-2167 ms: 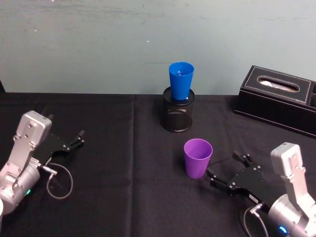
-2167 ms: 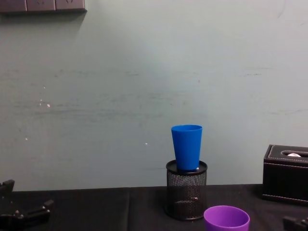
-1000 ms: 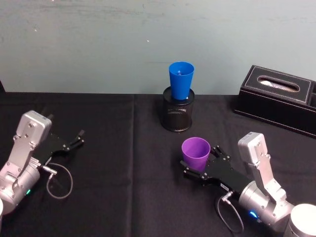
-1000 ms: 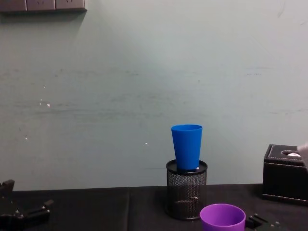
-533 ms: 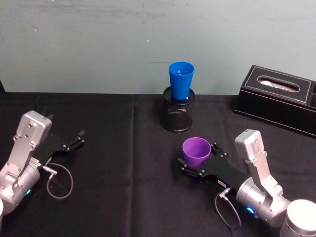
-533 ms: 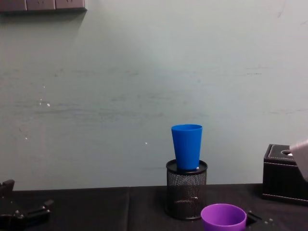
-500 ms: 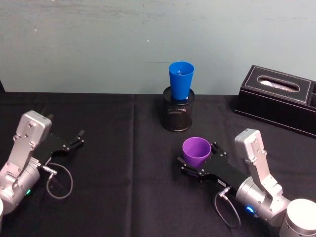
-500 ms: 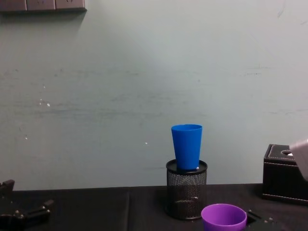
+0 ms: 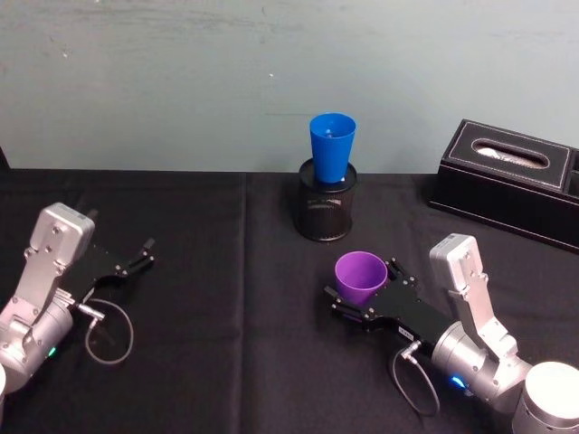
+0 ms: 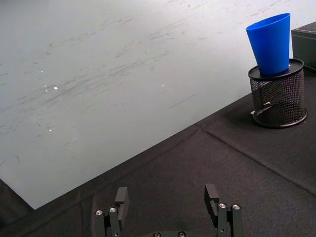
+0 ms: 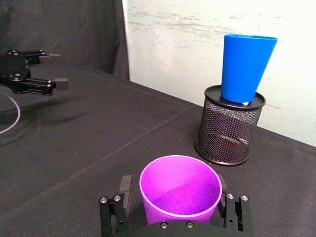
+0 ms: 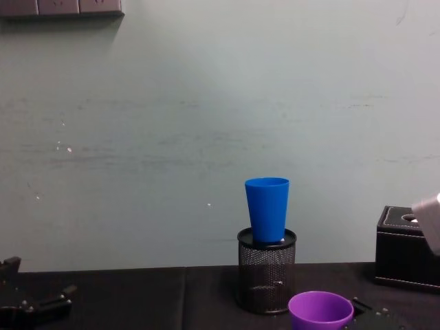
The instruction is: Pick up one cup with a gripper and tap it against the other cup.
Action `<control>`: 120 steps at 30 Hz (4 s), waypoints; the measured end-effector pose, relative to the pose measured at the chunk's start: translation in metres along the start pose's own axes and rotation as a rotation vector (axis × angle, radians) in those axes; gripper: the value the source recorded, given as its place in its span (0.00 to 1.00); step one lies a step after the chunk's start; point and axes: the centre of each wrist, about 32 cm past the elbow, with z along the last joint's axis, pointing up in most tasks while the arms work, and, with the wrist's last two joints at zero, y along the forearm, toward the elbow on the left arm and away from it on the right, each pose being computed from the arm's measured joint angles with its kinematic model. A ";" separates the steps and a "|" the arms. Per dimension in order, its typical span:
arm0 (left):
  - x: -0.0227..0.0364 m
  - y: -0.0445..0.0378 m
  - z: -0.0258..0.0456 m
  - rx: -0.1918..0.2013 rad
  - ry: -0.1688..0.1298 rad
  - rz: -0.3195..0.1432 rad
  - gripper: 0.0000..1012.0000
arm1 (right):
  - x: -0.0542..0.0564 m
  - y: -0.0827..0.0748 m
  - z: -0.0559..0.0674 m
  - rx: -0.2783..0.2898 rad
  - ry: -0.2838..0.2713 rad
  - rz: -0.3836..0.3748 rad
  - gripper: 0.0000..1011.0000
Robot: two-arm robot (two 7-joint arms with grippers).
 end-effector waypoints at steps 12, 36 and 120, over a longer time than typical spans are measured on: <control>0.0000 0.0000 0.0000 0.000 0.000 0.000 1.00 | 0.000 0.000 0.000 -0.001 0.001 0.000 0.78; 0.0000 0.0000 0.0000 0.000 0.000 0.000 1.00 | 0.003 -0.004 0.005 0.020 0.020 -0.008 0.73; 0.0000 0.0000 0.0000 0.000 0.000 0.000 1.00 | 0.012 -0.026 0.041 0.108 0.069 -0.086 0.73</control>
